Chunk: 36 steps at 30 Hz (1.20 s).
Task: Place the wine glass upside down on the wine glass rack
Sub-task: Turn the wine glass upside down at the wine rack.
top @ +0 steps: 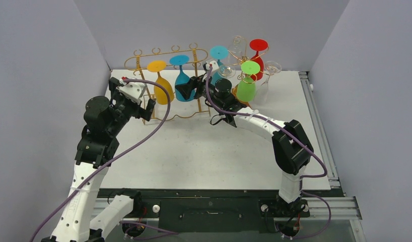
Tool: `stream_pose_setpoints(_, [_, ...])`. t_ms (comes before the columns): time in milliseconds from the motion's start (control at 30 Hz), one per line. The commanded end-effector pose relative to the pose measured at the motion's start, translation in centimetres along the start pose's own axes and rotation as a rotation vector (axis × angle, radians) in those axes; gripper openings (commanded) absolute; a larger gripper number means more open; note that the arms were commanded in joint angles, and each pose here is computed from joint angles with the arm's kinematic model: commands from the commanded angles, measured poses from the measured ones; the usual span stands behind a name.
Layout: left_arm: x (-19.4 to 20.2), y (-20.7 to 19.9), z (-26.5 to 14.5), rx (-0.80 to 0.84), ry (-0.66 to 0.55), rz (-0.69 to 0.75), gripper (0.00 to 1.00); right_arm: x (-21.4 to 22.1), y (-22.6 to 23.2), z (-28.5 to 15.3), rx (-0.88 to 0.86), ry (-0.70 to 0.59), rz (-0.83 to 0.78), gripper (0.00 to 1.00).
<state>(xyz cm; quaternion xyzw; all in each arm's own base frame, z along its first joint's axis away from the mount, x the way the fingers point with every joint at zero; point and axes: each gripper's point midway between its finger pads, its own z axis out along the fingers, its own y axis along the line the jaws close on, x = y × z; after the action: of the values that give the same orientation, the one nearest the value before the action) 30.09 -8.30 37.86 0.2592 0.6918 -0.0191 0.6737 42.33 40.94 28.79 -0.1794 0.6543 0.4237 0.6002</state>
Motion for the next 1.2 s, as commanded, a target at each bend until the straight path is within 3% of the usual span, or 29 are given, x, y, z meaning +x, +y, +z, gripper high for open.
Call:
stream_pose_setpoints(0, [-2.7, 1.4, -0.5, -0.062, -0.06, -0.083, 0.96, -2.4, 1.0, 0.1, -0.041, -0.073, -0.008, 0.56])
stream_pose_setpoints(267, [-2.8, 1.4, -0.6, -0.065, -0.077, -0.082, 0.96, -0.9, 0.9, 0.3, -0.044, -0.037, -0.011, 0.56])
stream_pose_setpoints(833, [-2.8, 0.0, -1.3, 0.012, -0.133, 0.111, 0.96, 2.8, -1.1, 1.1, 0.002, 0.045, 0.001, 0.56])
stream_pose_setpoints(1167, [-2.8, -0.5, -1.4, 0.037, -0.147, 0.13, 0.96, 1.0, -0.5, -0.8, 0.039, -0.01, -0.072, 0.54])
